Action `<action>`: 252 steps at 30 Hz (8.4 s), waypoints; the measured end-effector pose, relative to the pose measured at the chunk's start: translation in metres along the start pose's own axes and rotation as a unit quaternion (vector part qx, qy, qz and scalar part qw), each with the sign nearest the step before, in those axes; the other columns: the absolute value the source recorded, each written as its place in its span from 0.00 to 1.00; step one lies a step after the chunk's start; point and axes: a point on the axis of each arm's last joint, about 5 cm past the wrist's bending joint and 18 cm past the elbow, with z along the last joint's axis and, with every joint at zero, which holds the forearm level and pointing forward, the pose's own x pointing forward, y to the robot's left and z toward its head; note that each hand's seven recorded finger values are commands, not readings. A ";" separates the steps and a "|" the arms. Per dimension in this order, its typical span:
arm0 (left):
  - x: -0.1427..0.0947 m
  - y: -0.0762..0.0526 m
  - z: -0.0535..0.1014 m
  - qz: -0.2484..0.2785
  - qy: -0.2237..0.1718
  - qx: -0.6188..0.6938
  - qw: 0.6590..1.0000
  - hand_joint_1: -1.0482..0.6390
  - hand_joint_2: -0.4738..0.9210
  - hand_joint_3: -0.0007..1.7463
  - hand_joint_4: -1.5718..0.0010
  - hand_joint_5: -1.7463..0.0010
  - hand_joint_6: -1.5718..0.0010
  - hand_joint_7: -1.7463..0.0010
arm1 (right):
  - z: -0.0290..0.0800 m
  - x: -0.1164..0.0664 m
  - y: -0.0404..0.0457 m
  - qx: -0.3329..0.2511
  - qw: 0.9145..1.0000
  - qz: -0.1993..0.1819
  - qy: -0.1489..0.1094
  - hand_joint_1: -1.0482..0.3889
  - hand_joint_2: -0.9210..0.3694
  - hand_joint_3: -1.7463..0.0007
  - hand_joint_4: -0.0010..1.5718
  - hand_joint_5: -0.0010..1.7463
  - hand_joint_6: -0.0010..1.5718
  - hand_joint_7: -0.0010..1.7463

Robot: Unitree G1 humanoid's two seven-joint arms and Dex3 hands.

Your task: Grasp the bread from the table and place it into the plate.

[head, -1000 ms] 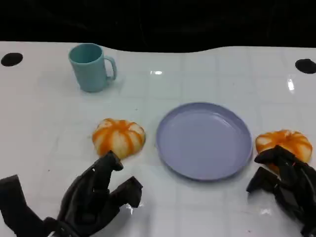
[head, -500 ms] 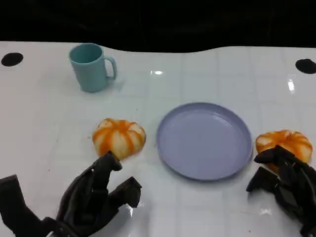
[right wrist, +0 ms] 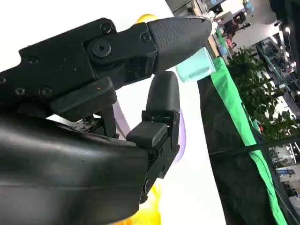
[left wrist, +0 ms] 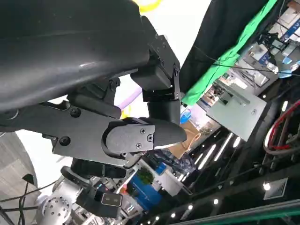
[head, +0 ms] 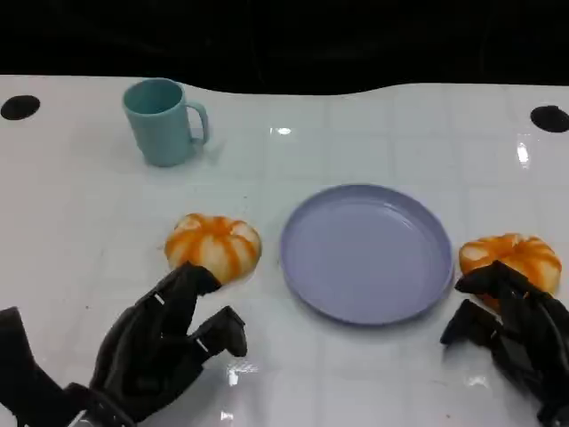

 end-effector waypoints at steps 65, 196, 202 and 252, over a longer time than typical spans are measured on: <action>0.120 -0.015 0.026 0.011 0.222 0.856 0.467 0.37 0.98 0.03 0.89 0.94 0.85 0.98 | 0.000 -0.007 0.0016 0.002 1.000 0.001 -0.008 0.35 0.00 0.89 0.39 0.91 0.38 0.70; 0.099 -0.033 0.030 -0.100 -0.060 0.343 0.932 0.22 1.00 0.23 0.61 0.69 0.58 0.94 | 0.000 -0.005 0.0014 0.013 1.000 0.012 -0.011 0.34 0.00 0.87 0.39 0.91 0.37 0.71; 0.074 -0.020 0.027 -0.096 -0.057 0.166 0.980 0.26 1.00 0.25 0.49 0.54 0.44 0.91 | 0.000 -0.005 0.0015 0.010 1.000 0.010 -0.009 0.35 0.00 0.89 0.40 0.90 0.39 0.69; -0.006 -0.017 -0.014 0.020 0.001 -0.059 0.998 0.31 1.00 0.22 0.48 0.00 0.60 0.00 | 0.000 -0.013 0.0049 0.016 1.000 -0.004 0.005 0.37 0.00 0.87 0.37 0.91 0.36 0.70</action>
